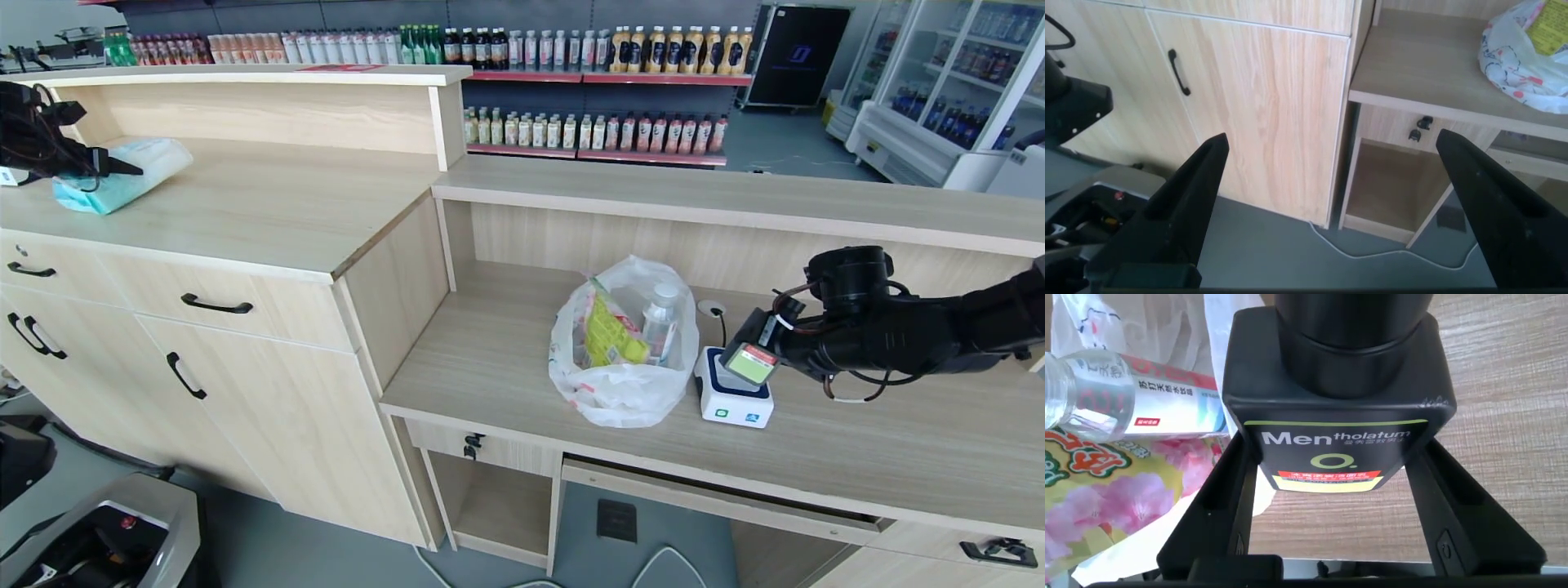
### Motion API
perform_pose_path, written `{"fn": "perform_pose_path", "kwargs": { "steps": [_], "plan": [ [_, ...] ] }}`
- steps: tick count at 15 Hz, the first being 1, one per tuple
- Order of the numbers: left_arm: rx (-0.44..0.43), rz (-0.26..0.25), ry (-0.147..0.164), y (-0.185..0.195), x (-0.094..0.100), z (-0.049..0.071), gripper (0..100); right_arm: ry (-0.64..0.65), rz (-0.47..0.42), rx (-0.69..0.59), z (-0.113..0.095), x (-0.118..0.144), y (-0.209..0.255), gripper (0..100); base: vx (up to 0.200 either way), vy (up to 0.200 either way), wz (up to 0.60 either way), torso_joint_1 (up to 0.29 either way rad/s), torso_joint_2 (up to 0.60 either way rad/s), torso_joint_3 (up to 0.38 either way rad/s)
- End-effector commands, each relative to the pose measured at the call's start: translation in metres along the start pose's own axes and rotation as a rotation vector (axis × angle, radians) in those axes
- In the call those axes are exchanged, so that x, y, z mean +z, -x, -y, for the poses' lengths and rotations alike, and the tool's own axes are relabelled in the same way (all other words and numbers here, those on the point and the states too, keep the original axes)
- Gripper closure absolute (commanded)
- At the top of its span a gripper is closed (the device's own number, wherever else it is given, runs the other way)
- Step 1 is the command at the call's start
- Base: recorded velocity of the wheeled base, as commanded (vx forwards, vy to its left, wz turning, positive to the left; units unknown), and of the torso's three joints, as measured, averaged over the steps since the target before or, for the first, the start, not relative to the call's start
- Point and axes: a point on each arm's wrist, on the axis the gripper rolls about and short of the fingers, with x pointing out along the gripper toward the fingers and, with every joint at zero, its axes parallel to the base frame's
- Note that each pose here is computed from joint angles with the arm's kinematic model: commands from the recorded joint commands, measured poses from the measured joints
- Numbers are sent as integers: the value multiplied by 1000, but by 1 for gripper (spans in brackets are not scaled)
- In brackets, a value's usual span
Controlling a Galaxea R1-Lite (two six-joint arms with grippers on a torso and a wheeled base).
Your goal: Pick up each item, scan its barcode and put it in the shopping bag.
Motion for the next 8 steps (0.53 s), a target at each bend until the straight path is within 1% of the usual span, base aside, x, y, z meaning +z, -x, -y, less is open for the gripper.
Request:
{"fn": "perform_pose_path", "kwargs": {
  "steps": [1,8],
  "plan": [
    [1,0,0,0,0,0,0,0,-13,-9,2,-4,-5,100,0,0,0,0,0,0],
    [-1,0,0,0,0,0,0,-4,-32,-16,4,-9,-8,100,0,0,0,0,0,0]
  ]
}}
